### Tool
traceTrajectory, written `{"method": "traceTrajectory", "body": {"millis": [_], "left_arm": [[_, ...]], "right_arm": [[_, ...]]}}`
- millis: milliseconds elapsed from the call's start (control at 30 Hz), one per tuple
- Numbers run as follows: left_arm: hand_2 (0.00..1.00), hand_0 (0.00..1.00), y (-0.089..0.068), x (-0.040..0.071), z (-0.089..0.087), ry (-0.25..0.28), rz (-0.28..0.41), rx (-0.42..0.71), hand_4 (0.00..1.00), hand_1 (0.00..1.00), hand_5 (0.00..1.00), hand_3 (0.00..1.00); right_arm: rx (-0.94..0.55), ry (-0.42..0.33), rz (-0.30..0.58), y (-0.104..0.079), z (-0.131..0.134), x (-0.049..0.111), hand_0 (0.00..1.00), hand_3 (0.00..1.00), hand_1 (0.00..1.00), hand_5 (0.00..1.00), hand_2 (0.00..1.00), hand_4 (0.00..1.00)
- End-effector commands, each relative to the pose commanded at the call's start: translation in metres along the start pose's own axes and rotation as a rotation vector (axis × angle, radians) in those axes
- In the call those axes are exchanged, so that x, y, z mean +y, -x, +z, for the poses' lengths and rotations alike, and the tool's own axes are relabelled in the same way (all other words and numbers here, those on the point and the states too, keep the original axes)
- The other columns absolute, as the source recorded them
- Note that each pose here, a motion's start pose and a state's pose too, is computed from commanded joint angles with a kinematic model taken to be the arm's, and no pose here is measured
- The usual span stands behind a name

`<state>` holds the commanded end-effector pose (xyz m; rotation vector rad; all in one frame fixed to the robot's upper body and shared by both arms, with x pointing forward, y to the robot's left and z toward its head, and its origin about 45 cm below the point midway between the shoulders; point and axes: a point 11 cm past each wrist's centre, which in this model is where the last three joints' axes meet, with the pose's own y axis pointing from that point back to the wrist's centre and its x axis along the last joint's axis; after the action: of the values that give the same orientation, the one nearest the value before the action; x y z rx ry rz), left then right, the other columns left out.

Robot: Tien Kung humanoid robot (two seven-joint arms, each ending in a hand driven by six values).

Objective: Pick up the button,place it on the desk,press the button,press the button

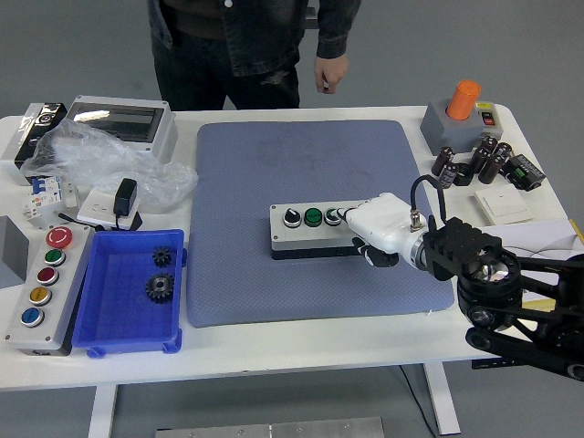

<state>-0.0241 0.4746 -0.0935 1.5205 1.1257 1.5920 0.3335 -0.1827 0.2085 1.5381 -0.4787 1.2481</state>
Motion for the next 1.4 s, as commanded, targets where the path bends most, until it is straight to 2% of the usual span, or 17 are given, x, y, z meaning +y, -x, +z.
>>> {"method": "traceTrajectory", "body": {"millis": [200, 400, 567, 667, 767, 800, 933, 967, 1133, 1167, 1367, 1400], "left_arm": [[0.630, 0.674, 0.001, 0.000, 0.000, 0.001, -0.001, 0.001, 0.570, 0.711, 0.391, 0.633], [0.630, 0.674, 0.001, 0.000, -0.001, -0.002, -0.003, -0.001, 0.571, 0.711, 0.393, 0.633], [0.630, 0.674, 0.001, 0.000, -0.001, -0.001, -0.003, -0.002, 0.571, 0.711, 0.393, 0.633], [0.630, 0.674, 0.002, 0.000, -0.001, -0.002, -0.004, -0.002, 0.571, 0.710, 0.393, 0.633], [0.630, 0.674, 0.002, 0.000, -0.002, -0.003, -0.006, 0.000, 0.571, 0.710, 0.393, 0.633], [0.631, 0.674, 0.002, 0.000, -0.002, -0.003, -0.006, 0.001, 0.571, 0.711, 0.394, 0.633], [0.631, 0.674, 0.002, 0.000, -0.003, -0.006, -0.007, 0.003, 0.571, 0.711, 0.394, 0.633], [0.632, 0.674, 0.002, 0.000, -0.004, -0.007, -0.007, 0.003, 0.573, 0.711, 0.394, 0.634], [0.632, 0.674, 0.001, 0.000, -0.005, -0.009, -0.006, 0.006, 0.573, 0.711, 0.394, 0.634], [0.634, 0.674, 0.001, 0.000, -0.005, -0.010, -0.007, 0.006, 0.581, 0.711, 0.392, 0.638], [0.634, 0.674, 0.001, -0.001, -0.006, -0.012, -0.006, 0.004, 0.581, 0.711, 0.392, 0.638], [0.636, 0.675, 0.001, -0.001, -0.006, -0.012, -0.006, 0.004, 0.587, 0.711, 0.395, 0.639]], "right_arm": [[-0.010, -0.002, 0.025, -0.006, 0.002, 0.001, 0.396, 0.843, 0.274, 0.002, 0.203, 0.323], [-0.056, 0.001, 0.141, -0.042, 0.014, 0.011, 0.395, 0.834, 0.272, 0.002, 0.202, 0.320], [-0.110, 0.013, 0.233, -0.062, 0.028, 0.016, 0.395, 0.834, 0.272, 0.002, 0.202, 0.320], [-0.184, 0.006, 0.284, -0.068, 0.037, 0.017, 0.377, 0.823, 0.269, 0.002, 0.207, 0.340], [-0.265, -0.004, 0.310, -0.066, 0.043, 0.016, 0.377, 0.823, 0.269, 0.002, 0.207, 0.340], [-0.292, -0.007, 0.315, -0.064, 0.045, 0.015, 0.440, 0.871, 0.400, 0.333, 0.523, 0.816], [-0.404, -0.010, 0.342, -0.056, 0.052, 0.010, 0.440, 0.871, 0.400, 0.333, 0.523, 0.816], [-0.430, -0.008, 0.352, -0.054, 0.054, 0.009, 0.832, 0.971, 0.827, 0.558, 0.886, 0.998], [-0.528, 0.006, 0.422, -0.049, 0.066, 0.008, 0.832, 0.971, 0.827, 0.558, 0.886, 0.998], [-0.541, 0.007, 0.435, -0.049, 0.068, 0.008, 0.970, 0.998, 0.964, 0.679, 0.998, 0.998], [-0.588, 0.014, 0.478, -0.047, 0.076, 0.011, 0.970, 0.998, 0.964, 0.679, 0.998, 0.998], [-0.592, 0.015, 0.480, -0.047, 0.077, 0.011, 0.998, 0.998, 0.987, 0.664, 0.998, 0.998]]}}
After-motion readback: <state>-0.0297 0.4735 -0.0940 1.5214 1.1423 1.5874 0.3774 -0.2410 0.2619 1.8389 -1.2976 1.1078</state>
